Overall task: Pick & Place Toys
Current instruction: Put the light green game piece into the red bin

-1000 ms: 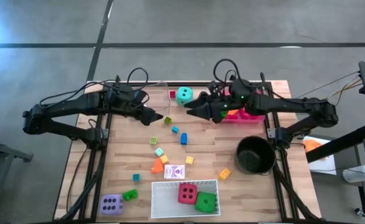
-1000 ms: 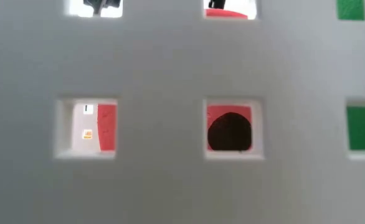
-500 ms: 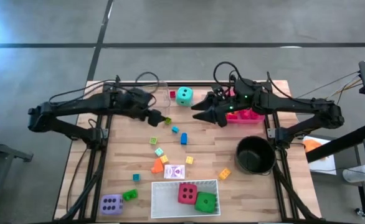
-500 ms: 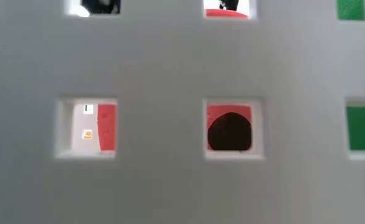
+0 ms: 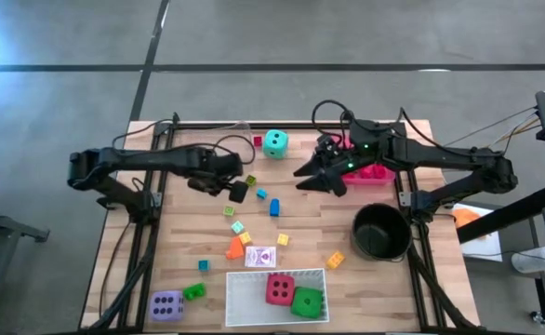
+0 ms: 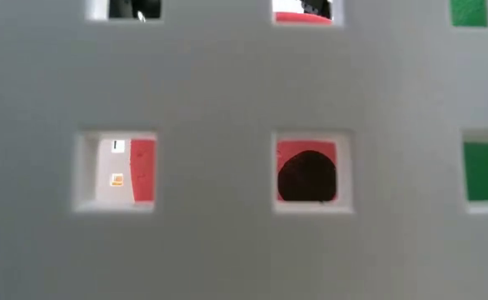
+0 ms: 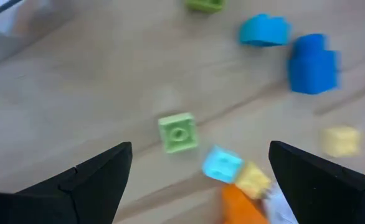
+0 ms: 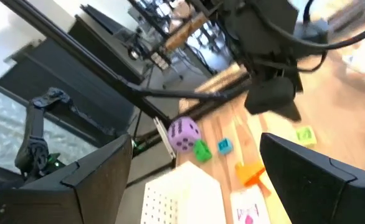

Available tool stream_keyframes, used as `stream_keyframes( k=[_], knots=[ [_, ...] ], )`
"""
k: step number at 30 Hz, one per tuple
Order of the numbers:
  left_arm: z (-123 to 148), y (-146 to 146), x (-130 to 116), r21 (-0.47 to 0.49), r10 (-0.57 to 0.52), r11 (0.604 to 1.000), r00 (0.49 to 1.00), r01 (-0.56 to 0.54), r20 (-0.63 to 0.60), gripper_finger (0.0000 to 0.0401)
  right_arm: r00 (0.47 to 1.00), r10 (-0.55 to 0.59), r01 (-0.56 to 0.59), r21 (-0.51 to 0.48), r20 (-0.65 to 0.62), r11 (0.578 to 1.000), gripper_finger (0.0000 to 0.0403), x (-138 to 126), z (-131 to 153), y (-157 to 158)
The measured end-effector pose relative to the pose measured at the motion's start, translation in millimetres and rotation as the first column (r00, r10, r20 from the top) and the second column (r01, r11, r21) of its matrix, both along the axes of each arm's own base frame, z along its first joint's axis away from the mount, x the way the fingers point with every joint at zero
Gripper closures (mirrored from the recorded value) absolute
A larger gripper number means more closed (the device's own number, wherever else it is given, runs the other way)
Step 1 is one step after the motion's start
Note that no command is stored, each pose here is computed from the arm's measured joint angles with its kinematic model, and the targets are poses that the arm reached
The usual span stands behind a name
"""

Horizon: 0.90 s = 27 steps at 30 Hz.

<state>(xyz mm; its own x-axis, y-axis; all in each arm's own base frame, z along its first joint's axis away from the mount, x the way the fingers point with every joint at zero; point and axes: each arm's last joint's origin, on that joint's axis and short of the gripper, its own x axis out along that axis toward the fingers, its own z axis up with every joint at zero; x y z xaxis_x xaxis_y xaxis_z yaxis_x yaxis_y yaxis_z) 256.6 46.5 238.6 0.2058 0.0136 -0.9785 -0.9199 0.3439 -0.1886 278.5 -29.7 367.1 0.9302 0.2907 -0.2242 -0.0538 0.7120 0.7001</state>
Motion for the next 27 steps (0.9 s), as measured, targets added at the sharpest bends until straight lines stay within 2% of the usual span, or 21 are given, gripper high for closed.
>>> stream_keyframes(
  k=[4,12,15,22,27],
  knots=[
    [-18.4,0.9,8.9,0.014,0.014,1.000,0.996,-0.013,-0.083,0.0022,0.999,0.004,-0.004,0.008,-0.033,1.000,0.0060,-2.0,-2.2,0.3],
    [-53.5,-10.1,20.8,0.014,-0.006,1.000,0.978,0.009,-0.208,0.0022,1.000,-0.013,0.013,-0.005,0.028,1.000,0.0060,-17.8,12.8,2.4],
    [-64.1,-16.2,19.2,0.021,-0.011,1.000,0.977,0.016,-0.211,0.0022,0.998,-0.021,0.022,-0.015,0.054,1.000,0.0060,-26.3,19.5,3.3],
    [-82.0,-21.9,18.3,0.025,0.018,1.000,0.993,-0.015,-0.121,0.0022,0.994,-0.060,0.064,-0.039,0.086,0.997,0.0060,-43.2,29.8,4.8],
    [-88.0,-22.7,13.2,0.020,0.038,0.999,0.989,-0.035,-0.142,0.0027,0.993,-0.074,0.078,-0.042,0.096,0.996,0.0060,-49.0,33.0,5.3]
  ],
)
